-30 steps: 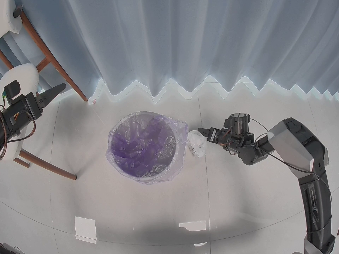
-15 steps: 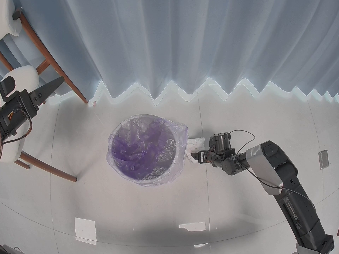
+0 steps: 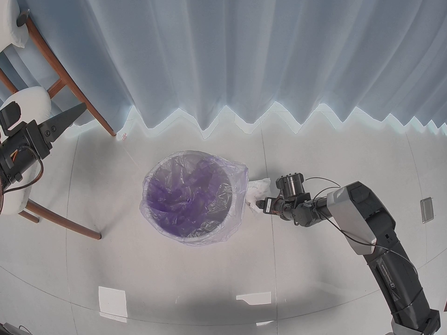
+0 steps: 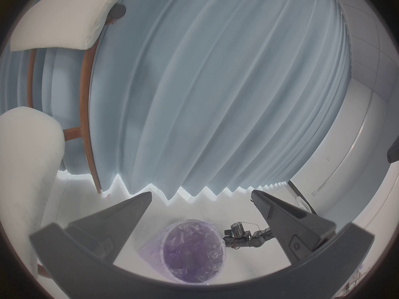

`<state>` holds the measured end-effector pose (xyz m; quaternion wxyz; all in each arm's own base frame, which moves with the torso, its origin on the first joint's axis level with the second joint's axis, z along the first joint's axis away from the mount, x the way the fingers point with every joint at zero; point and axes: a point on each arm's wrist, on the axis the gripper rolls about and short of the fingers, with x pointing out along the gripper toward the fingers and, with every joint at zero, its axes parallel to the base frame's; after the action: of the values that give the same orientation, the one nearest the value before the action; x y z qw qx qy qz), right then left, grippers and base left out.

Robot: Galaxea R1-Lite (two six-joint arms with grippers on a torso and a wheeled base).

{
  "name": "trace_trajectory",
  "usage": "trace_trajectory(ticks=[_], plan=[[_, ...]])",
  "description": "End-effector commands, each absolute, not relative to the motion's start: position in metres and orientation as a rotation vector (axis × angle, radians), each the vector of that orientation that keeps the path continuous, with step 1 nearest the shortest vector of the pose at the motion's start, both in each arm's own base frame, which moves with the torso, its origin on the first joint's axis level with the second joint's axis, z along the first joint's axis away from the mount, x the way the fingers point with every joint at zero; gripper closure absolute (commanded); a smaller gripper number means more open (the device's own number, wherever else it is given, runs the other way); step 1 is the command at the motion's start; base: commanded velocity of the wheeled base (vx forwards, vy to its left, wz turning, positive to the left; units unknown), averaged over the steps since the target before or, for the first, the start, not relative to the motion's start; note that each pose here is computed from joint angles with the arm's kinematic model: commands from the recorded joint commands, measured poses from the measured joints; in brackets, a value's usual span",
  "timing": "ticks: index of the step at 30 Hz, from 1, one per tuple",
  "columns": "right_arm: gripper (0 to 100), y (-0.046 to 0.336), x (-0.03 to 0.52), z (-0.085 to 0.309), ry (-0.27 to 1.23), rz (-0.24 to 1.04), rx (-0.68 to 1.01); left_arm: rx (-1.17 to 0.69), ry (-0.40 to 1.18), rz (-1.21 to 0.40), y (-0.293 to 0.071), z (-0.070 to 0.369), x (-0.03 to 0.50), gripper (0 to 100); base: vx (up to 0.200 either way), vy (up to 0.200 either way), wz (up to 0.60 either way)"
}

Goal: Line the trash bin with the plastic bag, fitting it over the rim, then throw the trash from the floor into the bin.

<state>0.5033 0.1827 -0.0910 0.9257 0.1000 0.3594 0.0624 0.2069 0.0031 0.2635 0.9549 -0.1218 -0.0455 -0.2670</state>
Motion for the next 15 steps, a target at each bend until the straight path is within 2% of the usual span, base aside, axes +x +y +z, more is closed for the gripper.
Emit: trace_trajectory(ticks=[1, 3, 4, 6, 9, 11, 15], plan=[[100, 0.185, 0.513, 0.037, 0.473, 0.15, 0.339, -0.25, -0.087, -0.547, 0.002, 0.262, 0.207, 0, 0.0, 0.0, 0.0], [100, 0.179, 0.498, 0.138, 0.302, 0.211, 0.392, -0.245, -0.091, -0.55, 0.001, 0.263, 0.204, 0, 0.0, 0.0, 0.0], [100, 0.176, 0.484, 0.172, 0.263, 0.249, 0.404, -0.245, -0.093, -0.55, 0.001, 0.263, 0.204, 0, 0.0, 0.0, 0.0], [100, 0.164, 0.445, 0.202, 0.334, 0.339, 0.399, -0.245, -0.093, -0.552, 0.001, 0.263, 0.203, 0, 0.0, 0.0, 0.0], [100, 0.147, 0.383, 0.231, 0.448, 0.395, 0.355, -0.243, -0.097, -0.563, -0.001, 0.264, 0.201, 0, 0.0, 0.0, 0.0], [100, 0.135, 0.344, 0.236, 0.54, 0.414, 0.287, -0.245, -0.094, -0.563, -0.002, 0.263, 0.201, 0, 0.0, 0.0, 0.0], [100, 0.119, 0.296, 0.191, 0.752, 0.408, 0.112, -0.242, -0.092, -0.584, -0.006, 0.262, 0.197, 0, 0.0, 0.0, 0.0]])
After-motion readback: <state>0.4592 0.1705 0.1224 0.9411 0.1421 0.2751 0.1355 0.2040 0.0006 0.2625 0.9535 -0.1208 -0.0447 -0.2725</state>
